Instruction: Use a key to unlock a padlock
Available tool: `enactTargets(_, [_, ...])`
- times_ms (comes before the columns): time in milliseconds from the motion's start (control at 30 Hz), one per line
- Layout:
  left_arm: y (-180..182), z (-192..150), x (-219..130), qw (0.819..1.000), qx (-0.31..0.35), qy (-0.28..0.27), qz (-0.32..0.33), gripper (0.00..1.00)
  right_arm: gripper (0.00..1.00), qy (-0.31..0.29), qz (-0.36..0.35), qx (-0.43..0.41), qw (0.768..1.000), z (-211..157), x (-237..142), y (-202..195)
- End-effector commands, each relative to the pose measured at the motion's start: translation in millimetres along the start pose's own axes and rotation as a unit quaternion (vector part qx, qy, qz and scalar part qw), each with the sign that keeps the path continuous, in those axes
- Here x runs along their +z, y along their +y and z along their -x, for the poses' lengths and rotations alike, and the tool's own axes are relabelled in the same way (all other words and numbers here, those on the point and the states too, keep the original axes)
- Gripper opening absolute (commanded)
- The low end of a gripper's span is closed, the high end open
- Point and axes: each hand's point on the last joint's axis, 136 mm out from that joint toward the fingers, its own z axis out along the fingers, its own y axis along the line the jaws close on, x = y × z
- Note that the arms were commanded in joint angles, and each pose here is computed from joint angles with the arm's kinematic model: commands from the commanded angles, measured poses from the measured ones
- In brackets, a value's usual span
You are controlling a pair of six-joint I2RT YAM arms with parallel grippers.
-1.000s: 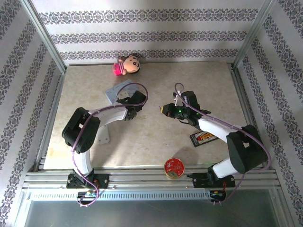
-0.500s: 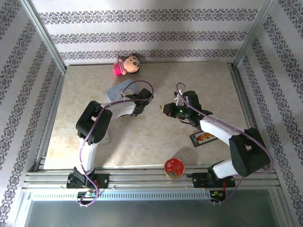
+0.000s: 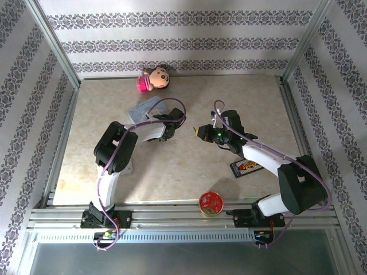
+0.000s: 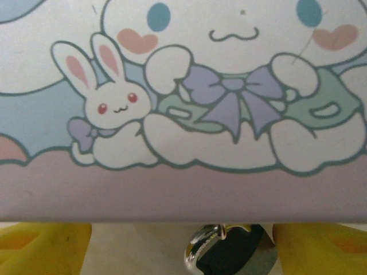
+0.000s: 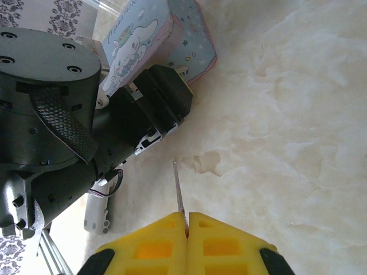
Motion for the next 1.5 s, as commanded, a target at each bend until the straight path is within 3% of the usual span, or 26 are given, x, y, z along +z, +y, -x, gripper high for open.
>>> enactTargets(0, [15.3,-5.8,-4.1,1.0,0.004,0.0,0.025,0.81,0.0,-0.007,0.007,0.0,1.0,3.0,-4.2,0.6])
enactTargets(233, [14.4,-4.2,-10.5,1.0,-0.004,0.002,0.007,0.71,0.0,-0.004,0.006,-0.001,1.0,-0.1,-3.2,0.5])
enactTargets(467, [-3.2,1.3,-9.8,1.0,0.008,-0.001,-0.012,0.79,0.0,-0.007,0.006,-0.003,1.0,0.1,-4.9,1.4])
enactTargets(767, [-15.3,8.8,-3.6,1.0,0.007,-0.001,-0.029,0.71,0.0,-0.012,0.007,-0.008,1.0,0.1,-10.1,3.3])
enactTargets(1467, [-4.8,-1.7,17.7,1.0,0.006,0.015,-0.016,0.58,0.0,-0.011,0.005,-0.005,1.0,-1.6,-10.2,2.0])
